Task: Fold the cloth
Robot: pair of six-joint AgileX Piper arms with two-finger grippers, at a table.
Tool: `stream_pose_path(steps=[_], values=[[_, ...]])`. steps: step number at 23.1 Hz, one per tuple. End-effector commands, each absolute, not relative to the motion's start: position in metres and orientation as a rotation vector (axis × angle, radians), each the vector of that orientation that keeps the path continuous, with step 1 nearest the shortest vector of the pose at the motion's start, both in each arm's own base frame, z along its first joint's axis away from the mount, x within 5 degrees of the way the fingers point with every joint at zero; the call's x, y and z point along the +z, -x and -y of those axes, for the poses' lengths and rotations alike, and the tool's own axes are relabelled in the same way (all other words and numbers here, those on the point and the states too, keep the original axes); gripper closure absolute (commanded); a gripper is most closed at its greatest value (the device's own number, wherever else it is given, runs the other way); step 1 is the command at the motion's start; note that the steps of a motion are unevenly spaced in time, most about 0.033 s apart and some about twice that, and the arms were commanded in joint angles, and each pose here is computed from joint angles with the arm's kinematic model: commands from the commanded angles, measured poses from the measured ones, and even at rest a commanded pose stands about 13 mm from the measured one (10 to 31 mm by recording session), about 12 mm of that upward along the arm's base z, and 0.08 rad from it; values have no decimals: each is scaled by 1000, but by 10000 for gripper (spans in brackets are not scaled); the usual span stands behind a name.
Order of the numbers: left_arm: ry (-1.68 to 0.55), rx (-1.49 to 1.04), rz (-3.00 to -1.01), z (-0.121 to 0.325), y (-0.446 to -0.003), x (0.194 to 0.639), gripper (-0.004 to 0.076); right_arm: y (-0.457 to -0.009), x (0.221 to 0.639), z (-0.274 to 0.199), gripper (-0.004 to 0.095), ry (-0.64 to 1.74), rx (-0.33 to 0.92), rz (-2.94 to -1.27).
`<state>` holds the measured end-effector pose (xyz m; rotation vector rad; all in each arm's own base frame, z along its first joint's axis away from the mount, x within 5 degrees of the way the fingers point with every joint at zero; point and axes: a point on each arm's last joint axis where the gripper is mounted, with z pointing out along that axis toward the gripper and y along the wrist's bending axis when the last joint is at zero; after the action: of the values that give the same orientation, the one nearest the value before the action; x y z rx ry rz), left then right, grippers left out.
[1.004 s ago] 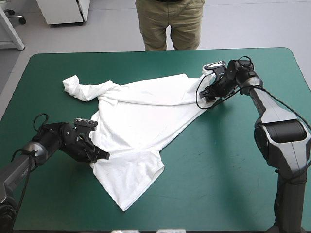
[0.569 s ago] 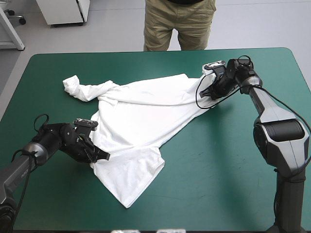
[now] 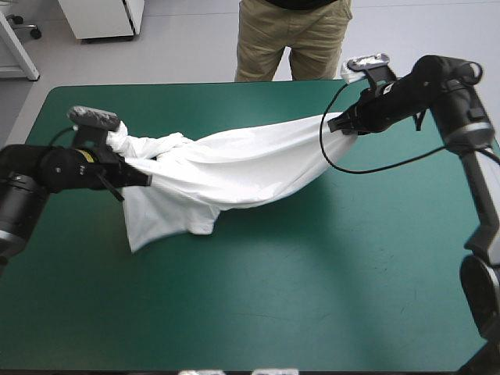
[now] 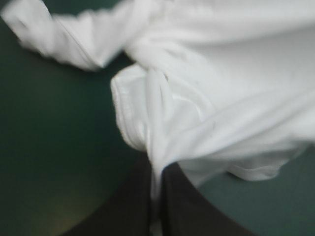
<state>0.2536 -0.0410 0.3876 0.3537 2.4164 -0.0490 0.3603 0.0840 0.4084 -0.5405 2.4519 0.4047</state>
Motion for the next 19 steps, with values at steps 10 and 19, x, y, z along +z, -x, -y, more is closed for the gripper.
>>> stream_pose_path(steps=[10,19], values=[[-94,72,-1314,0,-73,670,733,-99,620,-49,908,433,364,-1347],[-71,52,-1134,-6,-24,690,733,-16,647,-33,908,427,265,-1088]])
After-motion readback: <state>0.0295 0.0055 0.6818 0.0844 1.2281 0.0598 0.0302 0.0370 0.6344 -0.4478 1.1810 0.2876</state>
